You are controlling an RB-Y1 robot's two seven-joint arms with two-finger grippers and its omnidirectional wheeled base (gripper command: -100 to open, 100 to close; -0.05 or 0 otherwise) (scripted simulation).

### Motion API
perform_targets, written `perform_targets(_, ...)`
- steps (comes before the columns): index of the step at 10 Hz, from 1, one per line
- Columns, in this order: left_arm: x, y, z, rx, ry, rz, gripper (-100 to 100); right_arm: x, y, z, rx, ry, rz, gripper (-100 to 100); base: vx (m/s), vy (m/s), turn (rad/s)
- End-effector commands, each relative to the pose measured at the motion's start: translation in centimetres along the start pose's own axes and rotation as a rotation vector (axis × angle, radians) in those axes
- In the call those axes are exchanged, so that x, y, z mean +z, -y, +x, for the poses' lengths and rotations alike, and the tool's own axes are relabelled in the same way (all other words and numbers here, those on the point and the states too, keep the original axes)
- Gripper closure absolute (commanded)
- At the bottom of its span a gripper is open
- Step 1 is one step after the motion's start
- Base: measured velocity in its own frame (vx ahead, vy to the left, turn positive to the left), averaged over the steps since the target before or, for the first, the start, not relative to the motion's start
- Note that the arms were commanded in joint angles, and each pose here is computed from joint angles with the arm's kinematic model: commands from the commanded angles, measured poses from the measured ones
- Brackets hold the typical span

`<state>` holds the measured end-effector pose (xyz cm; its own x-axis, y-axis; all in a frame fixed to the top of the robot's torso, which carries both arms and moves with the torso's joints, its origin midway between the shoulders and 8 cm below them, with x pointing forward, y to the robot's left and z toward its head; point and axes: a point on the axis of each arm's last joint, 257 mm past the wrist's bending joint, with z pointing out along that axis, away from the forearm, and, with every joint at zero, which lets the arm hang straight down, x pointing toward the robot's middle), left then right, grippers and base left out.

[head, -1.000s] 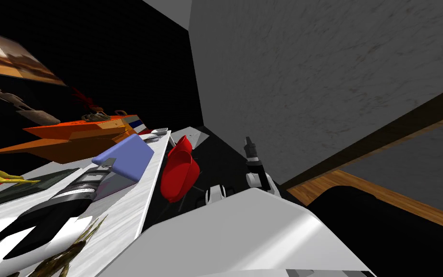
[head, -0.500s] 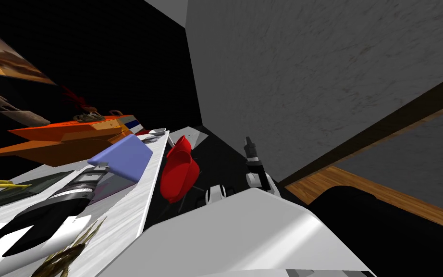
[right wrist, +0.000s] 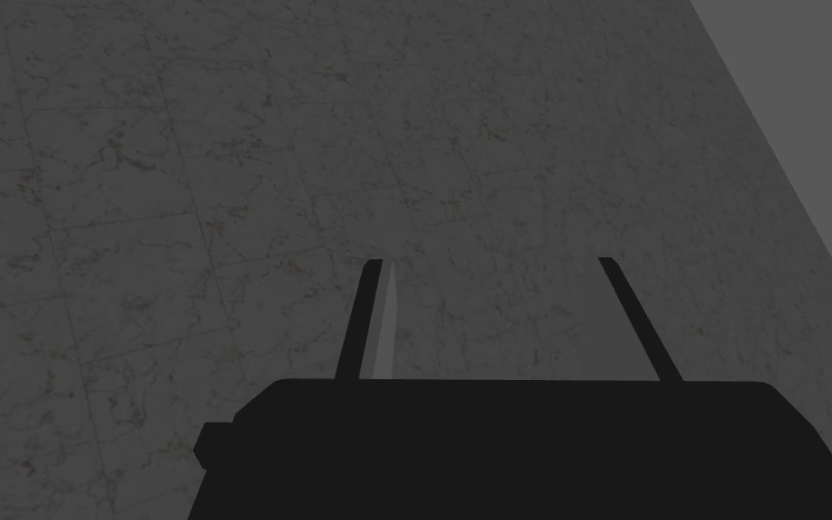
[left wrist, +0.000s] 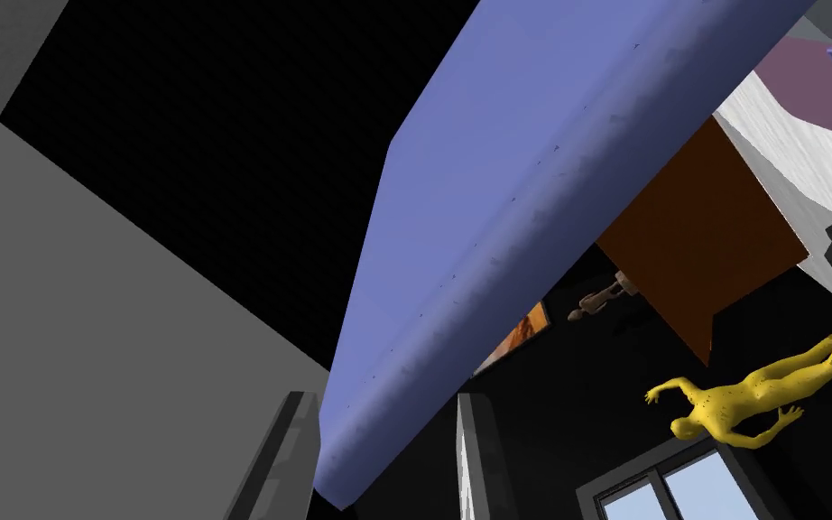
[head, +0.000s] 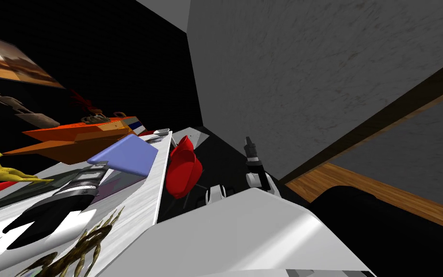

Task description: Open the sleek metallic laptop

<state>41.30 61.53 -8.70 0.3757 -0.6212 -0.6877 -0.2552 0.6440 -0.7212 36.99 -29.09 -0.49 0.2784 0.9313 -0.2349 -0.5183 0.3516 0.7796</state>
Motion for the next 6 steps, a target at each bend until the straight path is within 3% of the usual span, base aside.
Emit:
perform_targets(1, 0.3, -0.6, 0.4, -0.109, -0.002, -0.019, 100, 0.0, 0.0, 0.0, 0.0, 0.0, 0.0, 0, -0.052, 0.087, -0.002)
perform_targets(2, 0.5, -0.6, 0.6, -0.148, -0.002, -0.023, 100, 0.0, 0.0, 0.0, 0.0, 0.0, 0.0, 0, -0.057, 0.081, -0.004)
perform_targets(3, 0.4, -0.4, 0.4, -0.119, -0.001, -0.016, 100, 0.0, 0.0, 0.0, 0.0, 0.0, 0.0, 0, -0.026, 0.035, -0.002)
perform_targets(5, 0.6, -1.7, 2.2, -0.29, -0.003, -0.037, 100, 0.0, 0.0, 0.0, 0.0, 0.0, 0.0, 0, -0.058, 0.11, 0.012)
perform_targets(6, 0.6, -2.0, 2.7, -0.331, -0.003, -0.041, 100, 0.0, 0.0, 0.0, 0.0, 0.0, 0.0, 0, -0.081, 0.133, -0.009)
